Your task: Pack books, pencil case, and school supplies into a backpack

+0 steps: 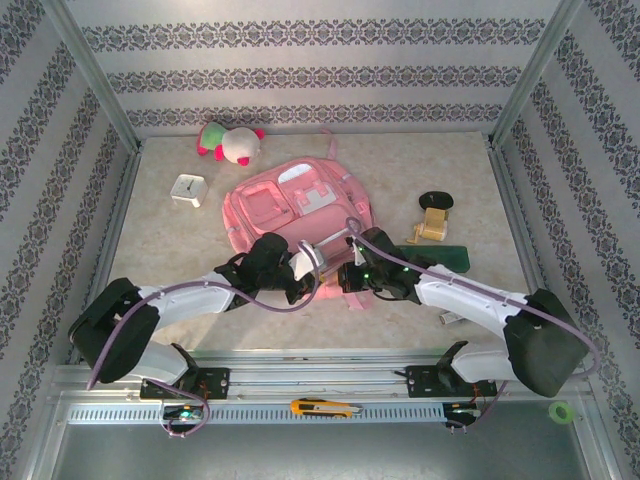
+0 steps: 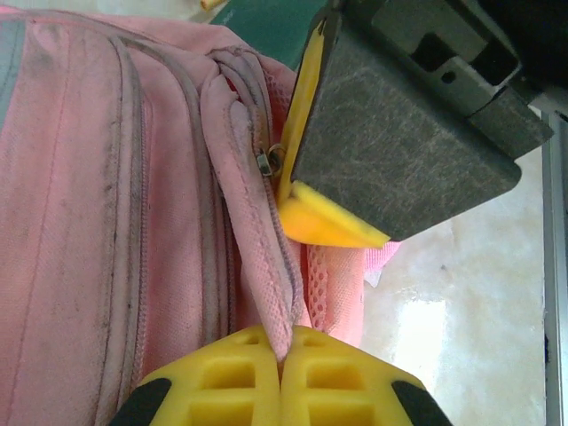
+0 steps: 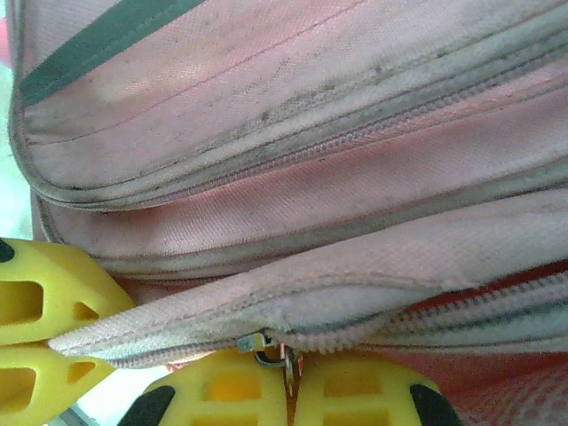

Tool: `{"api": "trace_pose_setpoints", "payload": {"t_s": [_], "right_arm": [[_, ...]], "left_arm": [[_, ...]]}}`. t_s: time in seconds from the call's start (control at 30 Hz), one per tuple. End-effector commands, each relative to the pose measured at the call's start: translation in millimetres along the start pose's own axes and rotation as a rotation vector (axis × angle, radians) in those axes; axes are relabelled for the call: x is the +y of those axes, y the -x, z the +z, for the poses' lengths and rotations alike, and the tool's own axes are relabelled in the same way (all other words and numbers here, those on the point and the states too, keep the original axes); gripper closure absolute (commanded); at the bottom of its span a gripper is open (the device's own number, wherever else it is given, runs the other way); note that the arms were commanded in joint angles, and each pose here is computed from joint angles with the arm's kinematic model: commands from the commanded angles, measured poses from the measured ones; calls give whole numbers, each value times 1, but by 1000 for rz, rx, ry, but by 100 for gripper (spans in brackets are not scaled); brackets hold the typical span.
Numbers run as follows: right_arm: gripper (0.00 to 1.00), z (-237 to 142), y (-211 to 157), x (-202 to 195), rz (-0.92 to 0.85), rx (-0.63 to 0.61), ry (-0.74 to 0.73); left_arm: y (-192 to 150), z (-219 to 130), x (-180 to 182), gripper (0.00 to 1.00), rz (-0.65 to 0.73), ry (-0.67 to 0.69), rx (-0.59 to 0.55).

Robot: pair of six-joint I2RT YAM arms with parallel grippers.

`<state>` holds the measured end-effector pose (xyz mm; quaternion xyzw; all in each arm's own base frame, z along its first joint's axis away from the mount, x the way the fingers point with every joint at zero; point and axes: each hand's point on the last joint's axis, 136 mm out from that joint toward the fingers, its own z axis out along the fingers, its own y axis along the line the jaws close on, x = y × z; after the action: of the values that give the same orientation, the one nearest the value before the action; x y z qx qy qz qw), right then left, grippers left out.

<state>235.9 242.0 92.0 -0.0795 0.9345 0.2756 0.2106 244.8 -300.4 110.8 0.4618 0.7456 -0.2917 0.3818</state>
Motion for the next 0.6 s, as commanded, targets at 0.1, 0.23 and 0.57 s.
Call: {"api": "trace_pose_setpoints", "payload": {"t_s": [0.1, 0.23, 0.57], "right_arm": [[100, -28, -16, -52, 59, 18, -91], [100, -34, -19, -44, 45, 60, 18], [100, -13, -10, 28, -87, 113, 255]], "left_arm": [[3, -43, 22, 100, 150, 66, -11], [-18, -69, 31, 100, 193, 80, 94], [1, -84, 16, 34, 175, 22, 43]]}}
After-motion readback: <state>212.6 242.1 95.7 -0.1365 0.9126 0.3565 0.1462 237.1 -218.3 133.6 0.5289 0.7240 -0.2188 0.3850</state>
